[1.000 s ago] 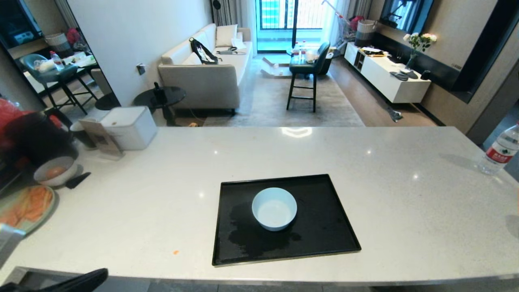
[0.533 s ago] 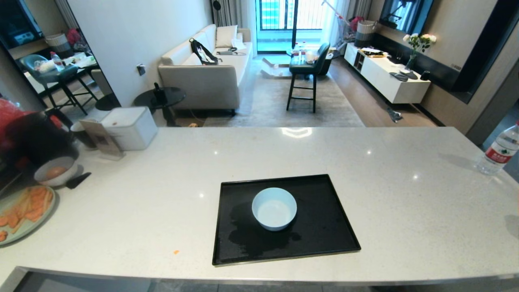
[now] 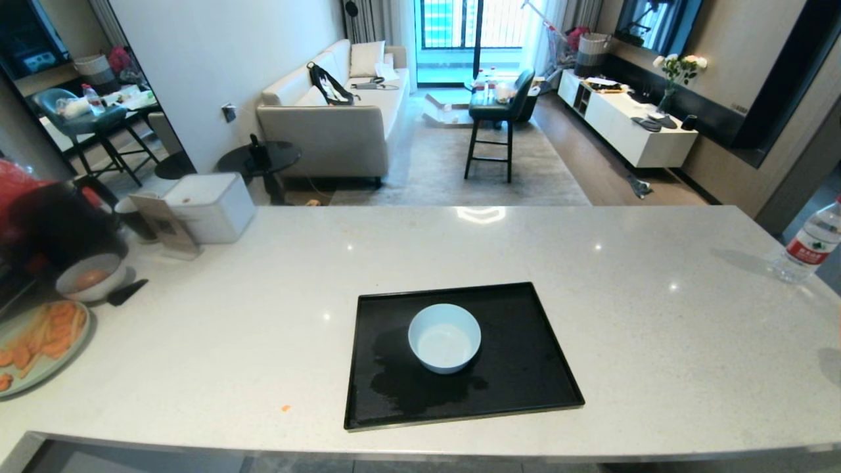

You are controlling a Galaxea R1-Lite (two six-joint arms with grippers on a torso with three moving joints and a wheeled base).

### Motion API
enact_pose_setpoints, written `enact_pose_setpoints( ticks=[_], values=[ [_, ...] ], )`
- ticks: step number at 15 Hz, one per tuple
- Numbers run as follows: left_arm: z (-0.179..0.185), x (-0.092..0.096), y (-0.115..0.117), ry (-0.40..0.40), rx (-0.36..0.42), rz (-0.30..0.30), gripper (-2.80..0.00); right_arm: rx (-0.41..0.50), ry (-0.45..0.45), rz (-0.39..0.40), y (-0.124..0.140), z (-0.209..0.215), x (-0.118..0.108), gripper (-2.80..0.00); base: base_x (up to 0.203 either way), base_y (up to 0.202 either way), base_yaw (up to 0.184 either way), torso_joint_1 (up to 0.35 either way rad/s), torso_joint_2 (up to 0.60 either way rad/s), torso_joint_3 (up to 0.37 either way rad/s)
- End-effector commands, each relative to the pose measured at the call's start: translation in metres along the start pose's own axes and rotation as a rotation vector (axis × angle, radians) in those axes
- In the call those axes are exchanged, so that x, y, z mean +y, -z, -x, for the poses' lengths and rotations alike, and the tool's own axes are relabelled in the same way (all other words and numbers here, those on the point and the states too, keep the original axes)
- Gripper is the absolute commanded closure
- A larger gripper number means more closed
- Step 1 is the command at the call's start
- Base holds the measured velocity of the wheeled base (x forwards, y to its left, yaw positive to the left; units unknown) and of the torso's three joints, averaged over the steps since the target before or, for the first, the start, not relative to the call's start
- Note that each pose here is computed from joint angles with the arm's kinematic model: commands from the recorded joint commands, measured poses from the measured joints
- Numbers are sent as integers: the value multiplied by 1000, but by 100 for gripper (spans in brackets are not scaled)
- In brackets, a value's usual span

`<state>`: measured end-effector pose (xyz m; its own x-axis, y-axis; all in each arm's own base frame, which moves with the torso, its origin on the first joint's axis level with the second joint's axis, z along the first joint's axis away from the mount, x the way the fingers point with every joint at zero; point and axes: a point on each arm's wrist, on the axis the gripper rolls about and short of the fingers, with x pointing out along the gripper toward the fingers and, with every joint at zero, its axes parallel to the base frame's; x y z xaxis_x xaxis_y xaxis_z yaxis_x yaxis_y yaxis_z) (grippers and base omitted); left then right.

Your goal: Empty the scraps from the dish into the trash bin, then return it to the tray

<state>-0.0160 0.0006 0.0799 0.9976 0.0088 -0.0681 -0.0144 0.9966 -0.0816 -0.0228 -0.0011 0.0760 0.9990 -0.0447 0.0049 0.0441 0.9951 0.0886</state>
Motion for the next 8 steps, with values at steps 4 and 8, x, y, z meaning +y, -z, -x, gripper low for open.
enact_pose_setpoints(
  ticks=[4, 8],
  values=[
    [6, -1, 3, 27, -80, -138, 0, -1, 0, -1, 0, 0, 0, 0, 0, 0, 0, 0, 0, 0],
    [6, -1, 3, 31, -81, -171, 0, -1, 0, -1, 0, 0, 0, 0, 0, 0, 0, 0, 0, 0]
  ],
)
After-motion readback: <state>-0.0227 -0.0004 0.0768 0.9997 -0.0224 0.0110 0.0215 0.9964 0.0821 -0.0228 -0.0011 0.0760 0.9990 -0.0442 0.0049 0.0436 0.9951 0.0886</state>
